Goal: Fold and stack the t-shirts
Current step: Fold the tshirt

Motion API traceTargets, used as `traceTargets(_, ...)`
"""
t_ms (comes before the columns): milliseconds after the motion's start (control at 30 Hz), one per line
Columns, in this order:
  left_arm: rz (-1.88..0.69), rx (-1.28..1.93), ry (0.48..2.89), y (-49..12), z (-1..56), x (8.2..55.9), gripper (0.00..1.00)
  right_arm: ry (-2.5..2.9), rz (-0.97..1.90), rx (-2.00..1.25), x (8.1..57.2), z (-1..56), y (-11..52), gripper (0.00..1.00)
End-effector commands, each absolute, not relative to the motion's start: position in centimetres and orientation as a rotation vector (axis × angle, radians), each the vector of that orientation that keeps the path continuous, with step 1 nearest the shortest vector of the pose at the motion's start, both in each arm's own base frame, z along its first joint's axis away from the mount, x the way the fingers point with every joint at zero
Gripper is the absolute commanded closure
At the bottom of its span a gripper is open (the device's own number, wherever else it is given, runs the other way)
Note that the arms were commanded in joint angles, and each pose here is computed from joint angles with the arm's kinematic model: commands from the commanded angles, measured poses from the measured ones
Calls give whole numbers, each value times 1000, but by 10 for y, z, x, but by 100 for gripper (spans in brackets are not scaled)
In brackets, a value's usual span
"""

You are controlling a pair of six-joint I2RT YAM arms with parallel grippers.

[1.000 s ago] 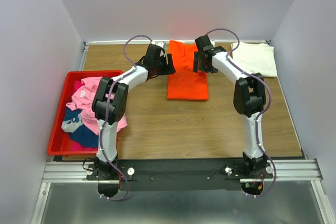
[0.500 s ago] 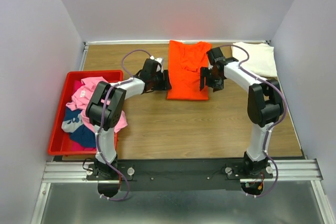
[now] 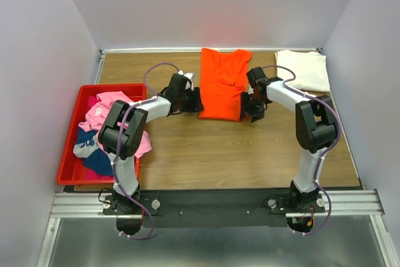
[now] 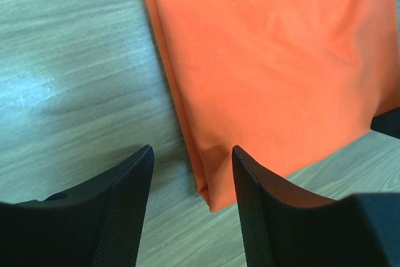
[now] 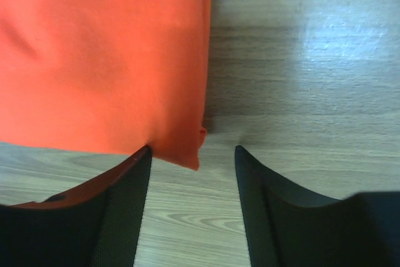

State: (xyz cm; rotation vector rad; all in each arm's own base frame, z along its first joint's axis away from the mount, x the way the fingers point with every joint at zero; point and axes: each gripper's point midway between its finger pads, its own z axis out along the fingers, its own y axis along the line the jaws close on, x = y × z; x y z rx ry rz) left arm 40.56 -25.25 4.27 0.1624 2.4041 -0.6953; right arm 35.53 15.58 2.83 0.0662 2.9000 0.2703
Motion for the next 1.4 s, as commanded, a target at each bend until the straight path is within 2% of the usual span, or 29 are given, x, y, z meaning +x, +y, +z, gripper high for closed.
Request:
traceTargets(0, -726, 169, 2374, -255, 60, 399, 39, 2905, 290, 103, 346, 26, 154, 41)
traceTargets(333, -705, 196, 2428, -254, 53, 378, 42, 2904, 294, 100, 343, 17, 153, 54)
traceTargets(400, -696, 198, 2437, -253, 51, 374, 43, 2909, 296, 98, 342, 14, 153, 58)
traceTargets(433, -679, 202, 2455, -251, 47, 369, 43, 2917, 299, 96, 341, 10, 154, 65)
traceTargets(967, -710, 233, 2482, -258, 36, 363, 52, 2933, 322, 93, 335, 6, 155, 66)
traceTargets(1033, -718, 243, 2482, -260, 36, 363, 55, 2933, 325, 91, 334, 6, 156, 66)
traceTargets(1367, -760, 284, 2493, -267, 26, 362, 57, 2936, 335, 90, 332, 4, 157, 66)
